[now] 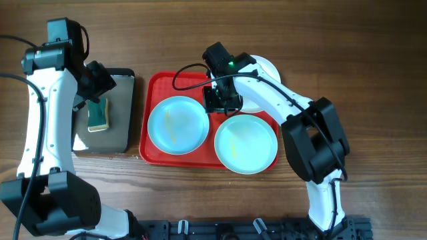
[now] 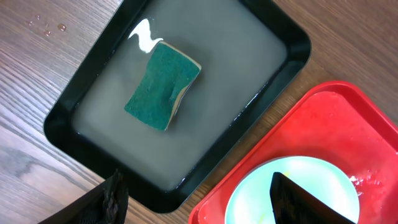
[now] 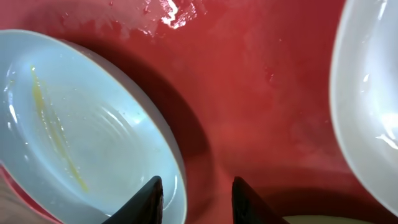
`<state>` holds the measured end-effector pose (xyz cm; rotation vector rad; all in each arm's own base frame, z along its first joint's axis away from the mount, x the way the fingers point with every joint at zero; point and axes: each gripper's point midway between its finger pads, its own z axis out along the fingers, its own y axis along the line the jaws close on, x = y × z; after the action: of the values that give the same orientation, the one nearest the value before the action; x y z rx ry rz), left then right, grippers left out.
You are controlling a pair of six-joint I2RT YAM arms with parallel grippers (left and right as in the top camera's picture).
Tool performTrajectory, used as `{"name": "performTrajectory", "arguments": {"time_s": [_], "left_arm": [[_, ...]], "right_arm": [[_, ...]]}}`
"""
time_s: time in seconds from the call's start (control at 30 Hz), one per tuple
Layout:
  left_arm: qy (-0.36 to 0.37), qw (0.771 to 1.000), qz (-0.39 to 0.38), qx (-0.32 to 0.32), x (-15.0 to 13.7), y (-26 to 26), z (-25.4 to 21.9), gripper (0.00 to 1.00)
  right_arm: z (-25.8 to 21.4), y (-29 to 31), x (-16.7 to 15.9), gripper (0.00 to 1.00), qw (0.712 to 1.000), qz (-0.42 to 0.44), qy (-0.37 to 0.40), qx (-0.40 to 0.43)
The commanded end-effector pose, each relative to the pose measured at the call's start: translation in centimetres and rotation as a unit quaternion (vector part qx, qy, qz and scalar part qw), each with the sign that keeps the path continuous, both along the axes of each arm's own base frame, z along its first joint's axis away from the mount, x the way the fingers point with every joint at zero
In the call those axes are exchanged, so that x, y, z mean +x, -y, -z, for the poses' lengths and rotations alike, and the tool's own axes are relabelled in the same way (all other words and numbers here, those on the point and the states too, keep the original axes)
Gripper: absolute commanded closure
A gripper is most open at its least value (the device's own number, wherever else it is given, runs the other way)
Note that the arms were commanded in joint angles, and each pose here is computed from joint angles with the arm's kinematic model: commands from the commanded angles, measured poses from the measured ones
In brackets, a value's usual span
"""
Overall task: Clean dirty plates on tray and stack at the side
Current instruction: 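Grip the left pale blue plate's rim with the right gripper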
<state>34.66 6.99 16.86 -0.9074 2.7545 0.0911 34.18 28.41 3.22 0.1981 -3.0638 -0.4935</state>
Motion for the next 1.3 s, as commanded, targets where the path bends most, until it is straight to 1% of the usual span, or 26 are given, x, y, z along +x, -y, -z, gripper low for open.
{"name": "performTrajectory", "arguments": {"time_s": [0.0,0.1,0.2,0.27,0.37,0.53,0.63,0.7,0.77,0.87,1.0,1.07,1.17,1.27], "left_arm": [[0.010,1.000,-0.017,0.004,0.6,-0.4,-0.2,0.29],[0.013,1.000,-0.017,0.005,0.8,-0.5,-0.2,0.27],[0.013,1.000,-0.017,0.005,0.7,-0.5,-0.2,0.19],[0.013,1.000,-0.017,0.005,0.7,-0.5,-0.2,0.16],[0.013,1.000,-0.017,0.005,0.8,-0.5,-0.2,0.14],[0.017,1.000,-0.017,0.006,1.0,-0.5,-0.3,0.13],[0.020,1.000,-0.017,0.006,1.1,-0.5,-0.3,0.12],[0.021,1.000,-0.017,0.006,1.1,-0.5,-0.3,0.11],[0.023,1.000,-0.017,0.006,1.2,-0.5,-0.4,0.09],[0.024,1.000,-0.017,0.007,1.3,-0.5,-0.4,0.07],[0.024,1.000,-0.017,0.007,1.3,-0.5,-0.4,0.05],[0.024,1.000,-0.016,0.007,1.3,-0.5,-0.4,0.01],[0.025,1.000,-0.013,0.008,1.4,-0.6,-0.4,0.00],[0.027,1.000,-0.013,0.008,1.5,-0.6,-0.4,0.00]], "right_arm": [[0.5,-1.1,-0.3,0.63,1.000,0.007,-0.018,0.014],[0.5,-1.4,-0.3,0.64,1.000,0.015,-0.018,0.014],[1.2,-1.8,0.3,0.74,0.999,0.035,0.014,-0.008],[1.6,-1.9,0.3,0.76,0.999,0.032,0.029,-0.022],[1.9,-2.2,-0.1,0.75,0.998,0.022,0.044,-0.043],[2.6,-1.6,0.2,0.74,0.995,0.027,0.062,-0.075],[3.1,-1.6,0.2,0.71,0.995,0.025,0.060,-0.077],[2.9,-2.4,0.4,0.70,0.996,-0.002,0.069,-0.058],[2.2,-3.5,0.7,0.70,0.995,-0.037,0.081,-0.033],[1.4,-3.7,1.0,0.70,0.994,-0.045,0.093,-0.027],[-0.9,-4.0,1.6,0.69,0.989,-0.071,0.128,-0.016],[-3.0,-3.5,2.2,0.66,0.983,-0.083,0.160,-0.024],[-4.9,-2.1,2.8,0.62,0.975,-0.092,0.196,-0.055],[-4.6,-1.0,2.8,0.61,0.975,-0.086,0.191,-0.072]]}}
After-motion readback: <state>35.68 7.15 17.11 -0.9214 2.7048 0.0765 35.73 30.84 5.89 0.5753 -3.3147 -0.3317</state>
